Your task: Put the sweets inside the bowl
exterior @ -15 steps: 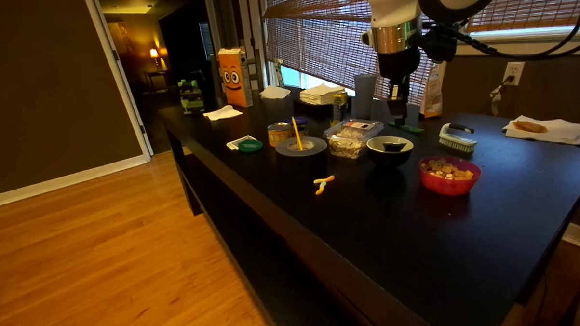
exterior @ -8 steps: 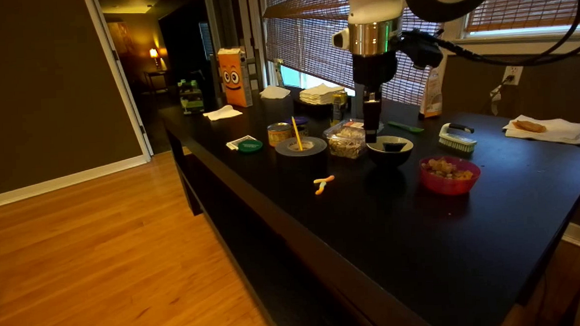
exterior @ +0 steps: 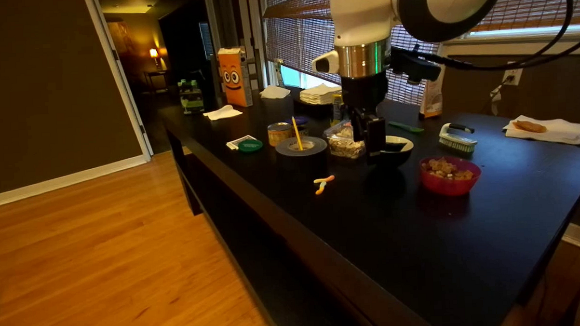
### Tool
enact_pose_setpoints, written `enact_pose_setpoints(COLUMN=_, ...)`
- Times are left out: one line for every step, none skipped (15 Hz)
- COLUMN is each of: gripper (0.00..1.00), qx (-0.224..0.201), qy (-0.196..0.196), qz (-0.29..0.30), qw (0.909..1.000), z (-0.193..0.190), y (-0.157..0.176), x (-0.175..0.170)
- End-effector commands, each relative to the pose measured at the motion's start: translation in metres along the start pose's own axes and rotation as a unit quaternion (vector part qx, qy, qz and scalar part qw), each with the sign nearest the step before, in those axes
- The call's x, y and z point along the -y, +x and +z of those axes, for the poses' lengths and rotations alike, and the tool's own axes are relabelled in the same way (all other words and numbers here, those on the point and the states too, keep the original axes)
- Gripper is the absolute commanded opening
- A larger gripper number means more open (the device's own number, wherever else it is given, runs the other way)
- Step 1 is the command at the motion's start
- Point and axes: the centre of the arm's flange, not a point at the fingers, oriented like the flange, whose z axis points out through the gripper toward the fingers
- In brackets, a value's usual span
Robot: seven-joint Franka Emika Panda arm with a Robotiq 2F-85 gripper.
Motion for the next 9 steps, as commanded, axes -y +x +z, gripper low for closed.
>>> enact_pose_setpoints(gripper=1.0, qx=0.0, qy=0.0, qz=0.001, qw=1.0, z=0.0, y=0.0, x=-0.001)
enact_pose_setpoints(gripper=1.0, qx=0.0, qy=-0.001, qz=0.001, qw=1.0, z=-0.001, y=-0.001, x=-0.001)
enact_pose_setpoints(gripper=1.0, qx=0.0, qy=-0.001, qz=0.002, qw=1.0, z=-0.001, y=-0.001, x=-0.002)
enact_pose_setpoints(gripper=1.0, qx=-0.015, qy=0.006, qz=-0.023, qw=0.9996, z=0.003, y=0.007, x=-0.001)
enact_pose_setpoints(gripper=1.0, qx=-0.015, qy=0.004, qz=-0.054, qw=0.9984, z=0.005, y=0.017, x=0.001)
enact_pose_setpoints(gripper=1.0, qx=-0.026, qy=0.003, qz=-0.088, qw=0.9957, z=0.006, y=0.026, x=0.003)
enact_pose_setpoints(gripper=1.0, qx=-0.034, qy=0.0, qz=-0.114, qw=0.9929, z=0.007, y=0.033, x=0.005)
enact_pose_setpoints(gripper=1.0, qx=-0.038, qy=-0.001, qz=-0.141, qw=0.9893, z=0.009, y=0.04, x=0.007)
enact_pose_setpoints(gripper=1.0, qx=-0.042, qy=0.001, qz=-0.167, qw=0.9851, z=0.012, y=0.047, x=0.008)
